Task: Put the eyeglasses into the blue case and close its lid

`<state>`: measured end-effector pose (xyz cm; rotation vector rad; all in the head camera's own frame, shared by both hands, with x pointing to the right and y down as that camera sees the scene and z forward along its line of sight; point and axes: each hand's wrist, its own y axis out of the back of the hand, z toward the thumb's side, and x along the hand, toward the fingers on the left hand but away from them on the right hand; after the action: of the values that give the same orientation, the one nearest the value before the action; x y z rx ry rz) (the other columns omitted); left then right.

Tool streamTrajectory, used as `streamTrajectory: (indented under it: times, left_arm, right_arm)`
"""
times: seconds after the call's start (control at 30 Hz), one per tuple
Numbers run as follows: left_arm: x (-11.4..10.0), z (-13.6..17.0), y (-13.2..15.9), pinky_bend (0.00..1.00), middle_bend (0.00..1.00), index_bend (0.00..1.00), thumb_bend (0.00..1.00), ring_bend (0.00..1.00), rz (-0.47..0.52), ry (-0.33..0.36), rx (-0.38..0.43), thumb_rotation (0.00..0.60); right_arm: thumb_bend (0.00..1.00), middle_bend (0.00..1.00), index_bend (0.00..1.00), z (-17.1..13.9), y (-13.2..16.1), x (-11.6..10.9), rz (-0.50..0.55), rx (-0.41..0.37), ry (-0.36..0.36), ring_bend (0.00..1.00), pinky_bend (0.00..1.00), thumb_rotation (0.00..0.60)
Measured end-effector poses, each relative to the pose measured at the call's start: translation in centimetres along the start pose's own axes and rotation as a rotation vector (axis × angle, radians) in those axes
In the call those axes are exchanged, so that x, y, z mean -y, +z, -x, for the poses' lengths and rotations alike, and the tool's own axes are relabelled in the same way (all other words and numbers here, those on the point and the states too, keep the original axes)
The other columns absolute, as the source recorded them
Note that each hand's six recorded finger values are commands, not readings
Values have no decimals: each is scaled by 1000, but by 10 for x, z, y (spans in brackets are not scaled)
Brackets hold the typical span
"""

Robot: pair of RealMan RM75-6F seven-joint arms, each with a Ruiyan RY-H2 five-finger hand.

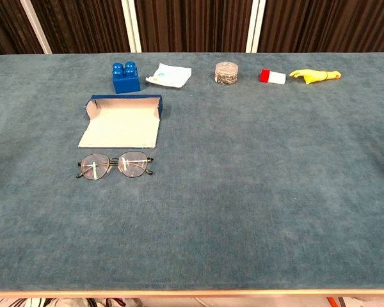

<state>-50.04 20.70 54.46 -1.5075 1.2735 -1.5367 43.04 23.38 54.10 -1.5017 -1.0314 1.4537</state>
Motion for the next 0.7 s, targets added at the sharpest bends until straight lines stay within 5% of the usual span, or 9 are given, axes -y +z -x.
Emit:
streamTrajectory:
  times: [0.7]
  left_arm:
    - [10, -2, 6, 0, 14, 104, 277, 0, -14, -2, 6, 600]
  right_arm:
    - [38, 0, 4, -2, -2, -1, 8, 4, 9, 46, 186, 600]
